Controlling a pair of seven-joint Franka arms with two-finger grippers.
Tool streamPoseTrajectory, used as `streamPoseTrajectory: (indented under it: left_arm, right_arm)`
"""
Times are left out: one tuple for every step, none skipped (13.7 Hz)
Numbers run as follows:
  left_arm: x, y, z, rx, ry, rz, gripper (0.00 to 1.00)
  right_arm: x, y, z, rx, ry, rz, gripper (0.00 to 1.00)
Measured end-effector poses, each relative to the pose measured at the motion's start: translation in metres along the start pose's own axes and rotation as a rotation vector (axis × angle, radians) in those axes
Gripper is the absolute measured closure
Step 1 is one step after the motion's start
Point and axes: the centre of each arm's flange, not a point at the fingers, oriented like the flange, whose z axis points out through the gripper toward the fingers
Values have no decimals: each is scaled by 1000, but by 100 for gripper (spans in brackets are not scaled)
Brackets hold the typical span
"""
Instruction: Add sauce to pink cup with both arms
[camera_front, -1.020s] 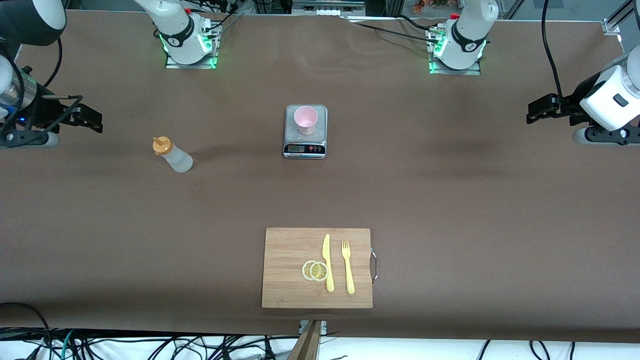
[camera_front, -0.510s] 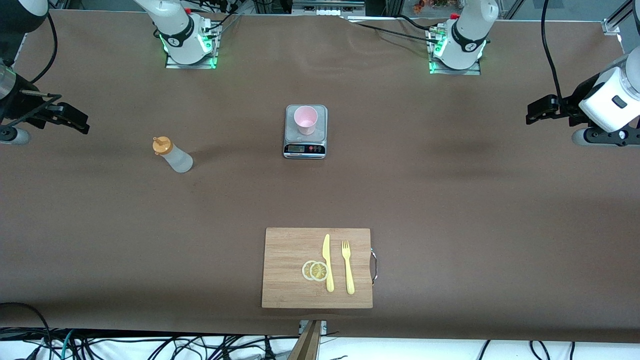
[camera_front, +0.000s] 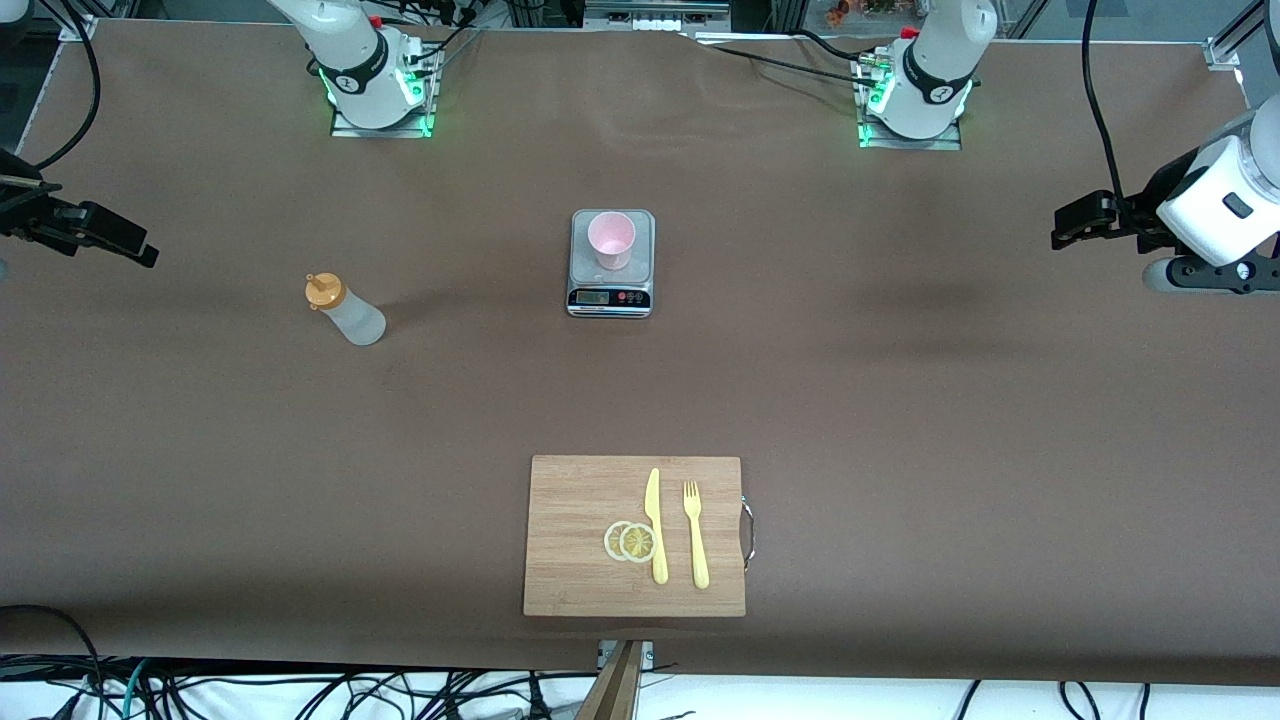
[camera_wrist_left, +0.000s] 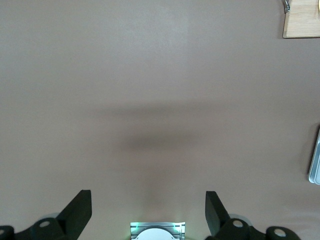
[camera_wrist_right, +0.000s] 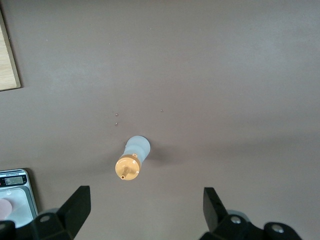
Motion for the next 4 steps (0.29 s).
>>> streamPoseTrajectory:
  left_arm:
    - [0, 0, 0, 0, 0, 0, 0]
    - [0, 0, 0, 0, 0, 0, 0]
    - [0, 0, 0, 0, 0, 0, 0]
    - [0, 0, 0, 0, 0, 0, 0]
  right_arm:
    - [0, -1, 0, 0, 0, -2, 0]
    - [0, -1, 0, 0, 1, -3, 0]
    - [0, -2, 0, 0, 2, -4, 0]
    - [0, -2, -1, 0, 3, -4, 0]
